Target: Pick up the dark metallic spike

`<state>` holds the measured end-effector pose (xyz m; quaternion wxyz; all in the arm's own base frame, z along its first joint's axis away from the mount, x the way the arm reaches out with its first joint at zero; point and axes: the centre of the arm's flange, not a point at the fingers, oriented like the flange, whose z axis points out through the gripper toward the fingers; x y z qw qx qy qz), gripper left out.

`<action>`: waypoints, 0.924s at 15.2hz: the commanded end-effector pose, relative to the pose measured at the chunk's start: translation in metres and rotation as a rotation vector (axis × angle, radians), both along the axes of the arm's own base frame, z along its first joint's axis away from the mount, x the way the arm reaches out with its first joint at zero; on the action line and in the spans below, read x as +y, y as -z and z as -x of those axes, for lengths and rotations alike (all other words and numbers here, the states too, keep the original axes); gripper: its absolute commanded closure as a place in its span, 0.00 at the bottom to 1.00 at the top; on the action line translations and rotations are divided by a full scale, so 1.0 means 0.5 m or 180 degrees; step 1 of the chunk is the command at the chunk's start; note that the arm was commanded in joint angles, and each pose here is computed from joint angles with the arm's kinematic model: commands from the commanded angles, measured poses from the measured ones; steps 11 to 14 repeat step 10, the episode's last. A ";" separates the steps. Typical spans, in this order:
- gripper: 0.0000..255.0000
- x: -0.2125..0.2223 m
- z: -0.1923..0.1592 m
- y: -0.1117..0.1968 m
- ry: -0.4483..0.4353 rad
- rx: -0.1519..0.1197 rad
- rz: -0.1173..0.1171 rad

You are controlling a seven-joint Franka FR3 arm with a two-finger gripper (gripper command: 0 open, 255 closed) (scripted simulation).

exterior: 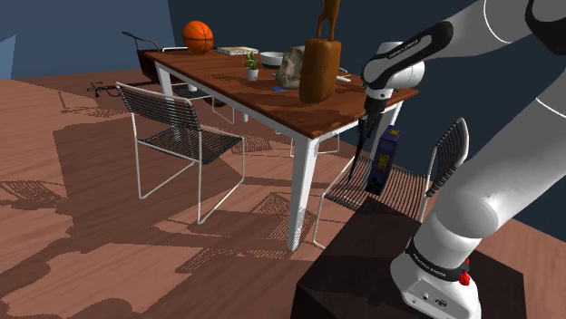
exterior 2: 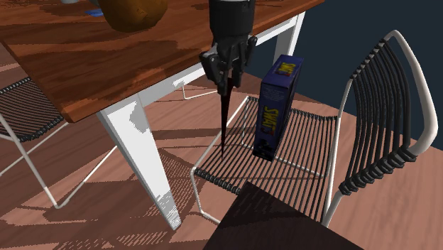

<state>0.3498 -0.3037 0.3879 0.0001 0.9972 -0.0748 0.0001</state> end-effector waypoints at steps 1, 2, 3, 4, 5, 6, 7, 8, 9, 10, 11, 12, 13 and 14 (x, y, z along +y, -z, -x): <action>1.00 -0.001 0.000 -0.024 0.0000 0.0001 0.0000; 1.00 -0.001 0.000 -0.035 0.0000 0.0001 0.0000; 1.00 -0.001 0.000 -0.045 0.0000 0.0001 0.0000; 1.00 -0.001 0.000 -0.056 0.0000 0.0001 0.0000; 1.00 -0.001 0.000 -0.066 0.0000 0.0001 0.0000; 1.00 -0.001 0.000 -0.077 0.0000 0.0001 0.0000; 1.00 -0.001 0.000 -0.087 0.0000 0.0001 0.0000; 1.00 -0.001 0.000 -0.098 0.0000 0.0001 0.0000; 1.00 -0.001 0.000 -0.099 0.0000 0.0001 0.0000; 1.00 -0.001 0.000 -0.099 0.0000 0.0001 0.0000; 1.00 -0.001 0.000 -0.099 0.0000 0.0001 0.0000; 1.00 -0.001 0.000 -0.099 0.0000 0.0001 0.0000; 1.00 -0.001 0.000 -0.099 0.0000 0.0001 0.0000; 1.00 -0.001 0.000 -0.099 0.0000 0.0001 0.0000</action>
